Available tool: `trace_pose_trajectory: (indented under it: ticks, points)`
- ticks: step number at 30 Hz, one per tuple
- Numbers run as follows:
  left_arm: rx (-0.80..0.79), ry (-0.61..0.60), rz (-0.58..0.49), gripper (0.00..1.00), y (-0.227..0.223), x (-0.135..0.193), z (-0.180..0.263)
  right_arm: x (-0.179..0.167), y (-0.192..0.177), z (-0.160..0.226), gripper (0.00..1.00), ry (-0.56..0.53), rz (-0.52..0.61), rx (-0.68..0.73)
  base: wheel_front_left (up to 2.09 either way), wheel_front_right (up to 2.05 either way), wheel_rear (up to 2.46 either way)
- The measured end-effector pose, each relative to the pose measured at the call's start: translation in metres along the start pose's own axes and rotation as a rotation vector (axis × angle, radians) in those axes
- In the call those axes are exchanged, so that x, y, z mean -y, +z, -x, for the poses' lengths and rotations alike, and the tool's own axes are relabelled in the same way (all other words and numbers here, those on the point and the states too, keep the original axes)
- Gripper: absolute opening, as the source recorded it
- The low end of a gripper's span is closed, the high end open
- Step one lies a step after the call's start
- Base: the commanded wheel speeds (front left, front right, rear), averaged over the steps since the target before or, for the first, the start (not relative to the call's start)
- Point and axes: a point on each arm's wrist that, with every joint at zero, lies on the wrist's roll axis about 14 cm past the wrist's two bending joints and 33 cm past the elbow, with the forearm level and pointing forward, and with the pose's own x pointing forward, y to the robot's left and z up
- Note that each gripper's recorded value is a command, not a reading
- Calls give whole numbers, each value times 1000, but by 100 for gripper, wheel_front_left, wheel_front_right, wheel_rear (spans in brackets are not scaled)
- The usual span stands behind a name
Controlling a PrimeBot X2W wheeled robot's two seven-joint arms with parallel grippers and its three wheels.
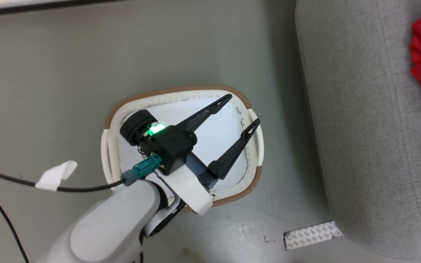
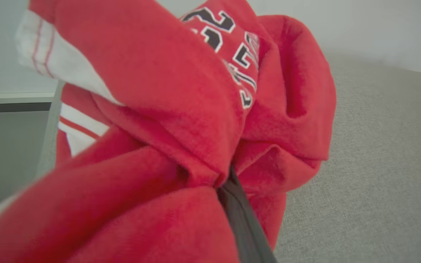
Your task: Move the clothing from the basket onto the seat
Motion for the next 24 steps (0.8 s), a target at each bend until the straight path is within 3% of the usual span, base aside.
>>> trace_pose_trajectory:
  ticks: [9, 16, 20, 24]
  points:
    - [26, 29, -24, 100, 28, 19, 12, -2, -19, 44, 100, 56, -11, -172, 0, 0, 0]
    - [59, 55, -48, 100, 58, 44, 25, 25, -24, 102, 100, 52, -7, -283, 0, 0, 0]
    - [92, 72, -80, 100, 80, 58, 34, 39, -7, 135, 100, 58, 9, -255, 0, 0, 0]
    - [139, 114, -113, 100, 106, 65, 44, 37, 37, 161, 100, 94, 36, -82, 0, 0, 0]
